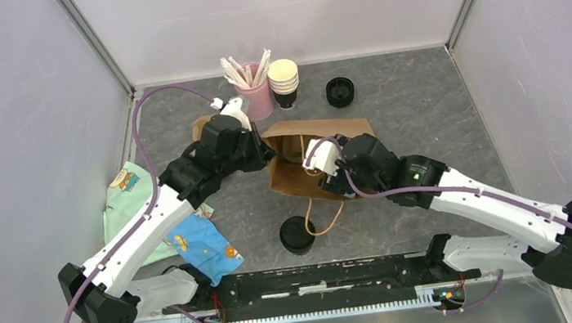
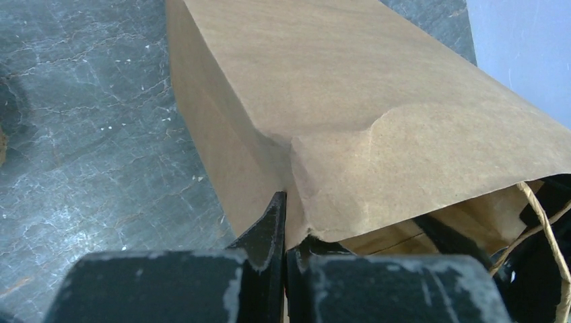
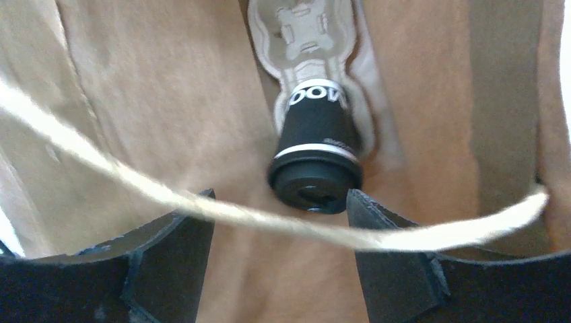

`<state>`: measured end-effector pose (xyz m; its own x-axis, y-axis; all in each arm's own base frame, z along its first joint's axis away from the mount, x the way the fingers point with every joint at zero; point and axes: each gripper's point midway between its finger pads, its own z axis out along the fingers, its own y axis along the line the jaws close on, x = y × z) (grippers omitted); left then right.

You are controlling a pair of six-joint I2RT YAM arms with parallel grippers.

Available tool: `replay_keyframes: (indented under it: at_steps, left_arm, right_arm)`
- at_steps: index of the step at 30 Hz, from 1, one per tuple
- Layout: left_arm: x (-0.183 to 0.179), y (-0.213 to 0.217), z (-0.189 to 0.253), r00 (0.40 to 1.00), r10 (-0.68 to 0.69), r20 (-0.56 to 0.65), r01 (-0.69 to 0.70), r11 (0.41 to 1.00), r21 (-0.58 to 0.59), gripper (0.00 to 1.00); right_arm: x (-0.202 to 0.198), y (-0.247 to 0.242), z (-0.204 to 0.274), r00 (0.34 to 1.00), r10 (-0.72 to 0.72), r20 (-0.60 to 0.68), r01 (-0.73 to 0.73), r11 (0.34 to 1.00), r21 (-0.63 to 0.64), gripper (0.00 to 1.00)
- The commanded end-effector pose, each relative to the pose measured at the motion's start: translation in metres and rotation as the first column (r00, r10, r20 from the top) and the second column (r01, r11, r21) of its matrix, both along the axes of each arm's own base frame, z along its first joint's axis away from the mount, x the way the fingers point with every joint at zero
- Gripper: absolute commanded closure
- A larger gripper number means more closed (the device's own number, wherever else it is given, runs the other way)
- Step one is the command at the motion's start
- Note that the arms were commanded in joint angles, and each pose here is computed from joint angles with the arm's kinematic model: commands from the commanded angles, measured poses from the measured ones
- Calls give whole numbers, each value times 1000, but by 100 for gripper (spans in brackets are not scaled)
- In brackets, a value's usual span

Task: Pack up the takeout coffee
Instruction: Pick up the coffee cup from the cup tray.

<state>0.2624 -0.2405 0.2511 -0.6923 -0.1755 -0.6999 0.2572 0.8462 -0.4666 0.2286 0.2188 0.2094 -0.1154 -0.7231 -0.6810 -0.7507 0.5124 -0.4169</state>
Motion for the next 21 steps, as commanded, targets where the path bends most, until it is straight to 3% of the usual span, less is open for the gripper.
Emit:
replay_keyframes:
  at_steps: [1, 6, 10, 13, 17, 21]
  left_arm:
    - [3, 8, 12, 994, 1, 113, -1, 1000, -1, 98]
    - [-2, 3, 9, 993, -29, 116, 33, 999, -27, 98]
    - [-5, -4, 9, 992, -63, 108, 68, 996, -50, 98]
    - [-9, -8, 11, 991, -90, 102, 97, 993, -62, 98]
    - [-6, -1, 13, 994, -51, 92, 54, 998, -33, 98]
    - [-3, 6, 17, 997, -16, 80, 16, 1000, -4, 98]
  right_arm:
    - [12, -5, 19, 954, 222, 202, -185, 965, -183, 24]
    - [20, 3, 21, 890, 364, 273, -275, 909, -312, 27]
    - [18, 11, 1, 844, 493, 211, -381, 829, -409, 28]
    - [18, 14, -6, 821, 536, 198, -424, 803, -418, 28]
    - [13, 16, 6, 821, 524, 225, -434, 830, -349, 25]
    - [-10, 0, -8, 753, 634, 175, -525, 740, -422, 22]
